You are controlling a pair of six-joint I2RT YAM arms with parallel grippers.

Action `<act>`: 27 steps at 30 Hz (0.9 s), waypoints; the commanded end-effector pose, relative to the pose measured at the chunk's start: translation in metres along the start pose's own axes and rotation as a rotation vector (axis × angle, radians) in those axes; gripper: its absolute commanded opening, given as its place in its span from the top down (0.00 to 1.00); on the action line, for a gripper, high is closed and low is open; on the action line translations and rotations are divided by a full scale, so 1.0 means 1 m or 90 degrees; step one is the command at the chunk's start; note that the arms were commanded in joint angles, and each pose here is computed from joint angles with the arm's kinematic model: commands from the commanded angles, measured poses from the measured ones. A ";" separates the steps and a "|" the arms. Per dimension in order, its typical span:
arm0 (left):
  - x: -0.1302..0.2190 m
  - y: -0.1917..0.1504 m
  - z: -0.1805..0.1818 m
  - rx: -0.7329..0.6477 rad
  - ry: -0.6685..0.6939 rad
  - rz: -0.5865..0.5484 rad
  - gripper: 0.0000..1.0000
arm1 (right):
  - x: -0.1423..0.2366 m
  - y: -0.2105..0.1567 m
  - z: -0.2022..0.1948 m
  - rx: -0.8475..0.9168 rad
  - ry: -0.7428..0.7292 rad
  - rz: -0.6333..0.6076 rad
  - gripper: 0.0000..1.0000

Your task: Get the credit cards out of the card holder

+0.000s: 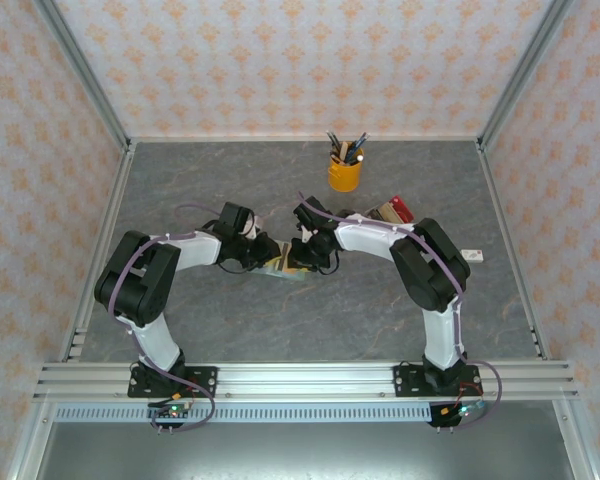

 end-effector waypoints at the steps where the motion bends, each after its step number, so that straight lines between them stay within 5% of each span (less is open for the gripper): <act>1: 0.000 -0.013 -0.016 -0.053 -0.065 0.057 0.89 | -0.019 -0.005 -0.009 -0.001 -0.026 0.028 0.78; 6: 0.005 -0.012 -0.012 -0.056 -0.038 0.032 1.00 | -0.017 -0.006 -0.010 -0.003 -0.044 0.028 0.79; 19: 0.040 -0.009 0.013 -0.056 0.104 -0.076 1.00 | -0.014 -0.008 -0.020 -0.020 -0.083 0.025 0.82; 27: 0.064 -0.010 0.010 -0.060 0.129 -0.136 1.00 | 0.014 0.006 0.000 -0.001 0.013 -0.040 0.80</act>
Point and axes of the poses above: each hand's point on the last joint's axis, 136 mm out from that joint toward the fingers, its own x axis back along the fingers, its own z axis along the line the jaws close on, y = z × x, the point moved 9 cm from there along x, back along the fingers, and after that the axes turned 13 degrees about x, right-handed, at the moved point
